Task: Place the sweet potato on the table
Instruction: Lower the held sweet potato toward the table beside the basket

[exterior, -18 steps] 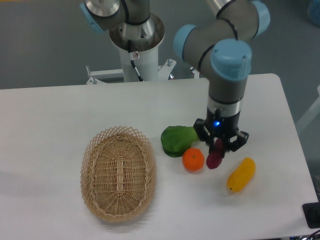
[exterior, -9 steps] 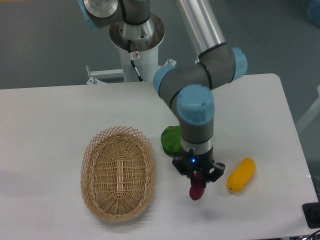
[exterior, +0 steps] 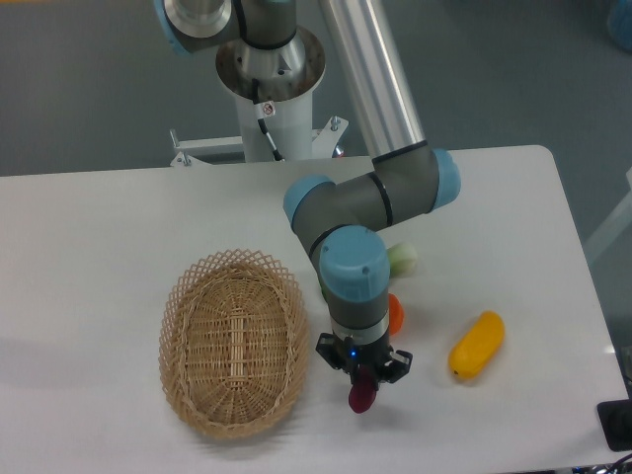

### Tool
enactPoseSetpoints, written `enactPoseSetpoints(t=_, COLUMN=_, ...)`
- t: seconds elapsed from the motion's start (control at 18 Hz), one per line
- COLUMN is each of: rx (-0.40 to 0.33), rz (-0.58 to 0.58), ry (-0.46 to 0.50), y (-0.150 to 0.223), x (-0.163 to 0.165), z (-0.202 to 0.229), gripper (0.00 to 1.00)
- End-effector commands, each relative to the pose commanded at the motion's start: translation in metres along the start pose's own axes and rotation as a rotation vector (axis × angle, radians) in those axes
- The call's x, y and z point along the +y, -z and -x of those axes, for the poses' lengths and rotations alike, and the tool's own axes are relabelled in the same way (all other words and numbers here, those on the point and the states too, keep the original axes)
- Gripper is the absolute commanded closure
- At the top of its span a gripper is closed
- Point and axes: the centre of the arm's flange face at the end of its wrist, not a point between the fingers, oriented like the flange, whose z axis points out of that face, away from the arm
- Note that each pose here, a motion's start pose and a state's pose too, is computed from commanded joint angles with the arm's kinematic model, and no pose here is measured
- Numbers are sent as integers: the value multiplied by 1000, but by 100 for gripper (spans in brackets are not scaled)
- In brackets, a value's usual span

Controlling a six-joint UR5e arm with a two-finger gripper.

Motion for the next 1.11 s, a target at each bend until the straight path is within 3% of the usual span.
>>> enactPoseSetpoints(t=0.44, rx=5, rz=2, ry=-8, y=-2, x=-1, z=-4, gripper=69)
enactPoseSetpoints(t=0.5, rx=5, rz=4, ry=-8, y=-4, x=-1, z=-3, gripper=65)
enactPoseSetpoints(t=0.56, rx=2, rz=2, ry=-6, y=-2, x=-1, z=-2, gripper=54)
enactPoseSetpoints(t=0.67, rx=-1, rz=-2, ry=-6, y=0, x=-2, z=-1, gripper=23)
enactPoseSetpoints(t=0.78, rx=-7, rz=-6, ry=-7, y=5, x=-3, z=0, gripper=1)
enactPoseSetpoints(t=1.11, rx=-103, rz=-124, ry=28, y=90, x=-23, z=23, gripper=0)
